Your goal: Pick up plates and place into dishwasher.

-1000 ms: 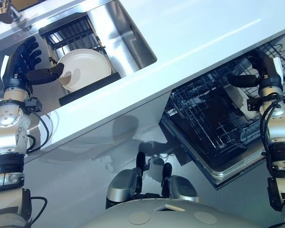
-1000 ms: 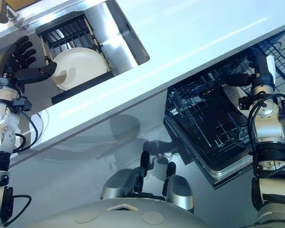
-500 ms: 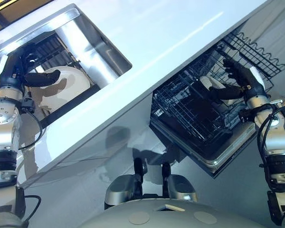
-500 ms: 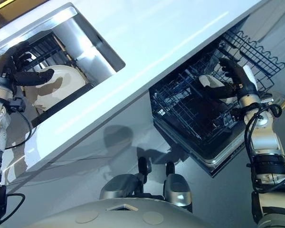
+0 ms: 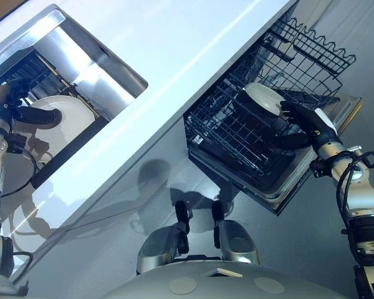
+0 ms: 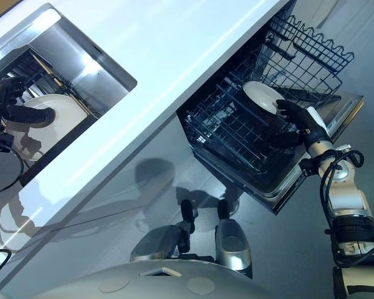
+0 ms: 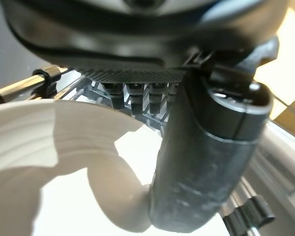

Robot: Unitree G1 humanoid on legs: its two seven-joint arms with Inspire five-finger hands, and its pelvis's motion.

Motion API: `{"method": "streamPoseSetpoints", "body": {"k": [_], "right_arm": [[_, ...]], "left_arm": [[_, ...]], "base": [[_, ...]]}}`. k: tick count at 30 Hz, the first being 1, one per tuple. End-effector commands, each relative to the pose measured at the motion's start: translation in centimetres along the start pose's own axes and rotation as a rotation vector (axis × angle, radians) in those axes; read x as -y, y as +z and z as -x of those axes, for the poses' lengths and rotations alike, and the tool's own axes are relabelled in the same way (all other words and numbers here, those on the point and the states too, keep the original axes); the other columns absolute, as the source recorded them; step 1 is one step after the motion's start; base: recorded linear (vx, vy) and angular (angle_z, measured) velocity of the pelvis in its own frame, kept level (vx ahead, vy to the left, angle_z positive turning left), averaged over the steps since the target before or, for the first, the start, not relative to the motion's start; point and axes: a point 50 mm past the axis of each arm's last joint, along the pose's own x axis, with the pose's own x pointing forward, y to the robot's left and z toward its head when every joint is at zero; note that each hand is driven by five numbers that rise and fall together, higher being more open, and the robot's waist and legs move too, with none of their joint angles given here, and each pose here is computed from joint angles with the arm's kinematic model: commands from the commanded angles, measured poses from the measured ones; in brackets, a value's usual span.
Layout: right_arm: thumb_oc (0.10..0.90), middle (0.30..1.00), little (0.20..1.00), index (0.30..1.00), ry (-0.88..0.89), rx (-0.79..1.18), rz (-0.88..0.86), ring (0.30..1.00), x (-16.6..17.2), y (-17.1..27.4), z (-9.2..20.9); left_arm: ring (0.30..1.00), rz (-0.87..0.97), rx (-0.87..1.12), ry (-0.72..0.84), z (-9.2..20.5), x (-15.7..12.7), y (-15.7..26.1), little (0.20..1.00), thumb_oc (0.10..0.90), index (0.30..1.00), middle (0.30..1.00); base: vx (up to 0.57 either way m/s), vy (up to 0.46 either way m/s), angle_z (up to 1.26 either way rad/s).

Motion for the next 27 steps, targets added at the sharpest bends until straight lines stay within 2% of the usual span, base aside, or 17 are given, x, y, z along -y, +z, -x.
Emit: {"method": "streamPoseSetpoints", "body": {"k": [1, 5, 7, 8, 9, 10, 12, 13, 20, 27], "right_arm": [[0.8, 0.9, 0.9, 0.9, -0.049, 0.244, 0.064, 0.9, 2.6, 5.0, 0.0], [0.8, 0.9, 0.9, 0.9, -0.04, 0.23, 0.047, 0.9, 2.4, 4.6, 0.1], [0.8, 0.9, 0.9, 0.9, -0.037, 0.219, 0.039, 0.9, 2.2, 4.3, 0.2], [0.8, 0.9, 0.9, 0.9, -0.036, 0.218, 0.037, 0.9, 2.1, 4.3, 0.2], [0.8, 0.9, 0.9, 0.9, -0.035, 0.21, 0.034, 0.9, 2.1, 4.0, 0.2], [0.8, 0.9, 0.9, 0.9, -0.034, 0.203, 0.031, 0.9, 2.0, 3.8, 0.3], [0.8, 0.9, 0.9, 0.9, -0.03, 0.189, 0.013, 0.9, 1.8, 3.3, 0.3], [0.8, 0.9, 0.9, 0.9, -0.028, 0.185, 0.004, 0.9, 1.7, 3.1, 0.3], [0.8, 0.9, 0.9, 0.9, -0.023, 0.152, -0.042, 0.9, 0.9, 2.2, 0.6], [0.8, 0.9, 0.9, 0.9, 0.008, 0.139, -0.091, 0.9, -0.6, 1.8, 0.4]], "left_arm": [[0.9, -0.124, -0.087, 0.035, 0.2, -3.9, 0.1, 0.9, 0.8, 0.9, 0.9], [0.9, -0.104, -0.173, -0.113, 0.5, -3.4, -1.4, 0.9, 0.8, 0.9, 0.9], [0.794, -0.087, -0.186, -0.164, 0.6, -3.0, -2.0, 0.776, 0.676, 0.794, 0.794], [0.646, -0.083, -0.186, -0.172, 0.7, -2.9, -2.1, 0.604, 0.504, 0.646, 0.646], [0.561, -0.068, -0.188, -0.197, 0.8, -2.7, -2.3, 0.505, 0.405, 0.561, 0.561], [0.538, -0.062, -0.189, -0.219, 0.9, -2.5, -2.5, 0.477, 0.377, 0.538, 0.538], [0.328, -0.082, -0.196, -0.247, 1.1, -2.3, -2.9, 0.233, 0.133, 0.328, 0.328], [0.3, -0.091, -0.203, -0.263, 1.2, -2.2, -3.2, 0.2, 0.1, 0.3, 0.3], [0.3, -0.017, -0.127, -0.411, 2.1, -0.2, -3.3, 0.2, 0.1, 0.3, 0.3], [0.3, 0.098, 0.091, -0.377, 2.3, 1.7, -1.1, 0.2, 0.1, 0.3, 0.3]], "base": [[-0.02, -0.003, -0.13], [-0.01, -0.025, -0.05], [-0.01, -0.038, -0.03], [-0.01, -0.039, 0.0], [-0.01, -0.055, 0.02], [0.0, -0.087, 0.02], [0.02, -0.094, 0.07], [0.02, -0.063, 0.1], [0.01, -0.096, 0.13], [-0.01, -0.129, 0.11]]}}
